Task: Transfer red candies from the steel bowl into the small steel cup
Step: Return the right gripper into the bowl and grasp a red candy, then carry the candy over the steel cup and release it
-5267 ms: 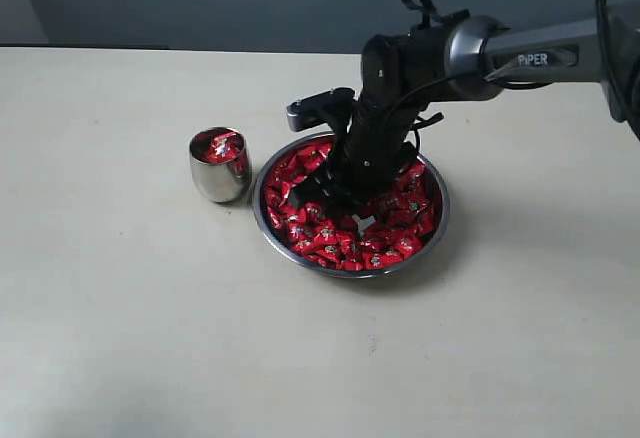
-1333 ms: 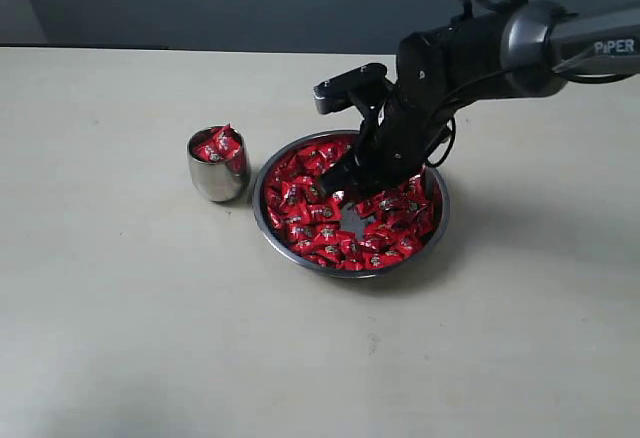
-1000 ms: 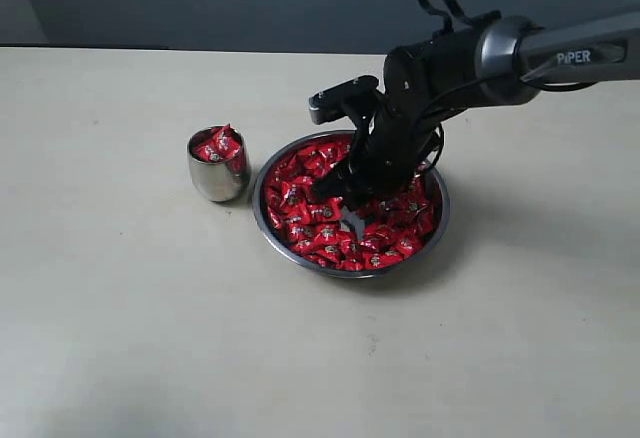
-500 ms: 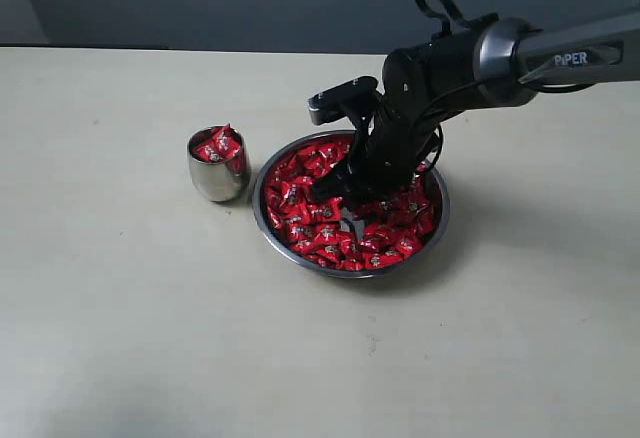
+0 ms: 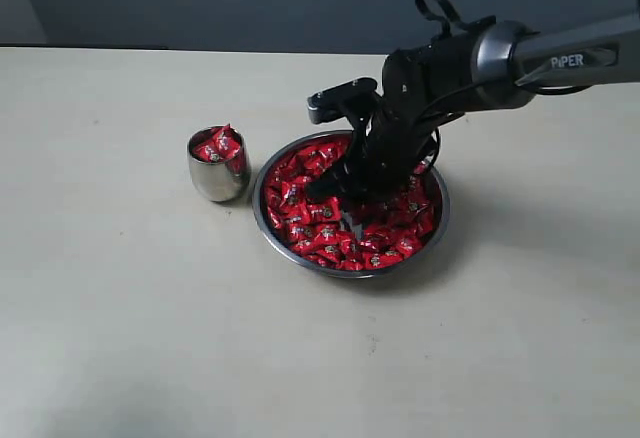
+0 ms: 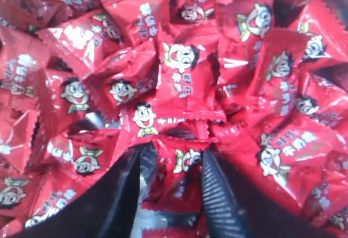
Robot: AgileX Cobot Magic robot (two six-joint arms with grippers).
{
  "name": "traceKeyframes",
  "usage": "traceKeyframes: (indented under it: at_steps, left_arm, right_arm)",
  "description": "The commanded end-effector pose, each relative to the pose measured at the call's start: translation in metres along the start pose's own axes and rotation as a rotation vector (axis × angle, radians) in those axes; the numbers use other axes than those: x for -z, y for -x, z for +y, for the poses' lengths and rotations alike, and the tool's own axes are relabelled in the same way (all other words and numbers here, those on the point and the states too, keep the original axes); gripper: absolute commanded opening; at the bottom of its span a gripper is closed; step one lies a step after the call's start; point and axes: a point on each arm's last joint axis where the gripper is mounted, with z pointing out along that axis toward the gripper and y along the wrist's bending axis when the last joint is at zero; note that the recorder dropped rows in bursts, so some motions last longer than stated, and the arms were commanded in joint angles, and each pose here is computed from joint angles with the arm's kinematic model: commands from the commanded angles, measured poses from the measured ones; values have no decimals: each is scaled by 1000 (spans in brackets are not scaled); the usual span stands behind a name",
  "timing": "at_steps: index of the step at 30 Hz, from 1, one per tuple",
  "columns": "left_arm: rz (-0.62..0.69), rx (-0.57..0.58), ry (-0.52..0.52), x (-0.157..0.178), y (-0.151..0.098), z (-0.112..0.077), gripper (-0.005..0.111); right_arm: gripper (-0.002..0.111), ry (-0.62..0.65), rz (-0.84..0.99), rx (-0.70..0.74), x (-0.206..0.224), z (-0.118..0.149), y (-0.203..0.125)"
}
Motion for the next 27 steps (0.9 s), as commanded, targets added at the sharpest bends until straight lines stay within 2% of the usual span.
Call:
traceKeyframes:
  at_steps: [1, 3, 6, 7, 17, 23, 27]
  left_arm:
    - [-20, -2, -4, 1, 3, 0, 0]
    - [-20, -2, -4, 1, 3, 0, 0]
    - [-20, -2, -4, 1, 3, 0, 0]
    - [-20, -2, -4, 1, 3, 0, 0]
    - [-20, -2, -4, 1, 3, 0, 0]
    - [-20, -2, -4, 1, 3, 0, 0]
    - [-20, -2, -4, 1, 3, 0, 0]
  right_arm:
    - [38, -5, 0, 0, -6, -3, 0]
    - [31, -16, 2, 18, -6, -4, 0]
    - [5, -23, 14, 32, -3, -4, -1]
    - [2, -21, 12, 28, 1, -4, 0]
    - [2, 6, -106, 30, 79, 9, 12]
    - [2, 44, -278, 109, 109, 44, 39]
    - [2, 73, -356, 181, 112, 74, 66]
